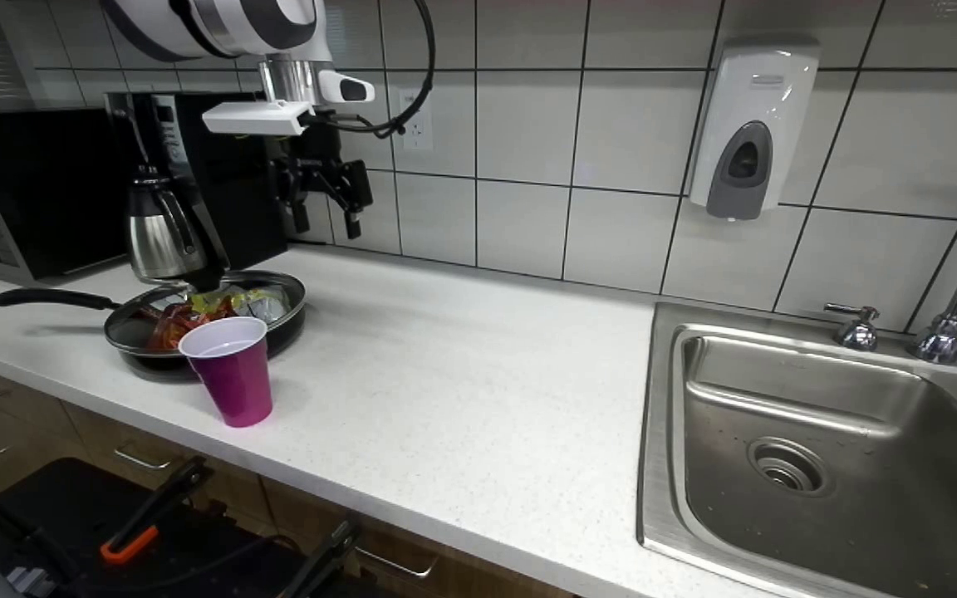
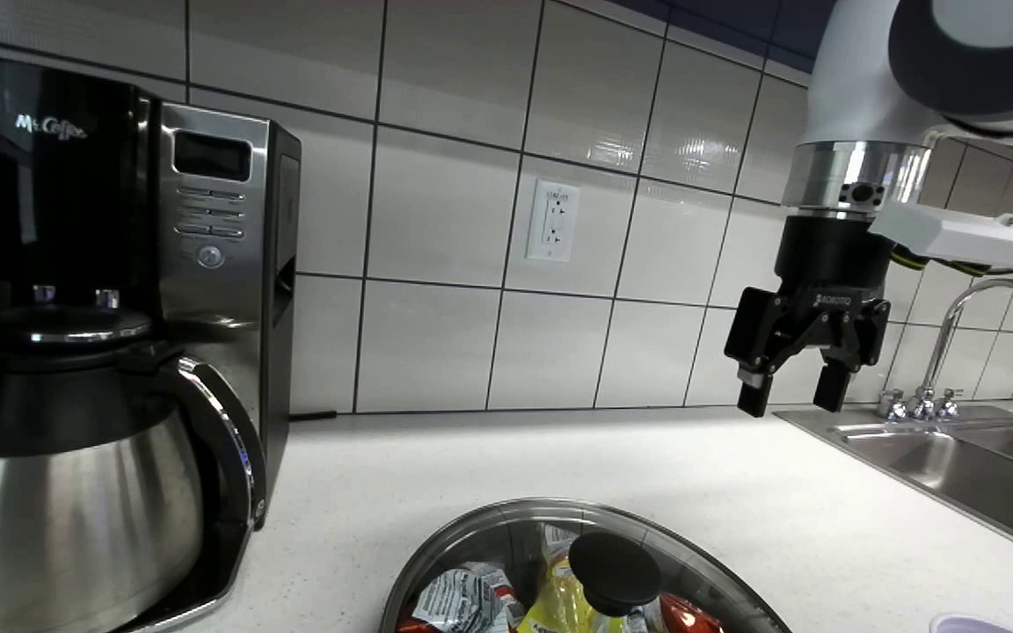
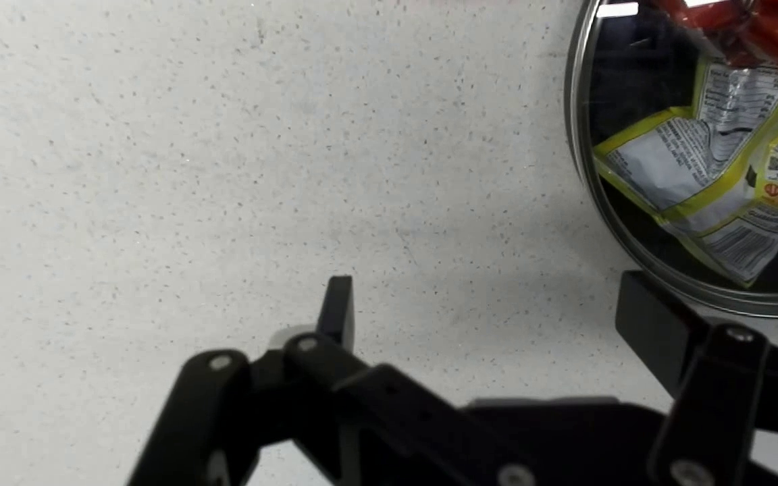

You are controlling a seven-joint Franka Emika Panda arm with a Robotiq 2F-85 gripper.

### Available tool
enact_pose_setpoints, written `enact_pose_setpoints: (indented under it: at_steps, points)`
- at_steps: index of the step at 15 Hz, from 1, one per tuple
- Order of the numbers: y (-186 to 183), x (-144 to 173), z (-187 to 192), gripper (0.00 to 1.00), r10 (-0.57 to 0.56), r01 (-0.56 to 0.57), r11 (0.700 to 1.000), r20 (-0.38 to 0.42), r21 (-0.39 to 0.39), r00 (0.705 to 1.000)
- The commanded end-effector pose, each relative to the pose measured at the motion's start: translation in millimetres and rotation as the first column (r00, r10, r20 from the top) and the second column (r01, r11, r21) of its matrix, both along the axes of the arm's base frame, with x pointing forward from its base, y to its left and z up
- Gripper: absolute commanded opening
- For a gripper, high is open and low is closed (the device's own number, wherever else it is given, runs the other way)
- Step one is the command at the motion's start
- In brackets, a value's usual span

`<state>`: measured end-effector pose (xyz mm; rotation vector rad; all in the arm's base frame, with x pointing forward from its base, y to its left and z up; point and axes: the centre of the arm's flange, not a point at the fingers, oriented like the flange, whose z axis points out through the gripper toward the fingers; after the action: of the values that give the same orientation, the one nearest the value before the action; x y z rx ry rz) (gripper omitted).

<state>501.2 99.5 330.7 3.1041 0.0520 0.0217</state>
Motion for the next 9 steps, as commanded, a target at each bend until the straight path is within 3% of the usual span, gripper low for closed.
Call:
enact_pose_setpoints:
  at_steps: [1,9]
  points:
    - [-18.6,-21.1,15.4,1.0,-0.061,0.061,0.998,0.003,0.005,0.998]
    - [-55.0,-45.9,13.7,1.0,-0.094,0.095,0.995,-0.023,0.022,0.995]
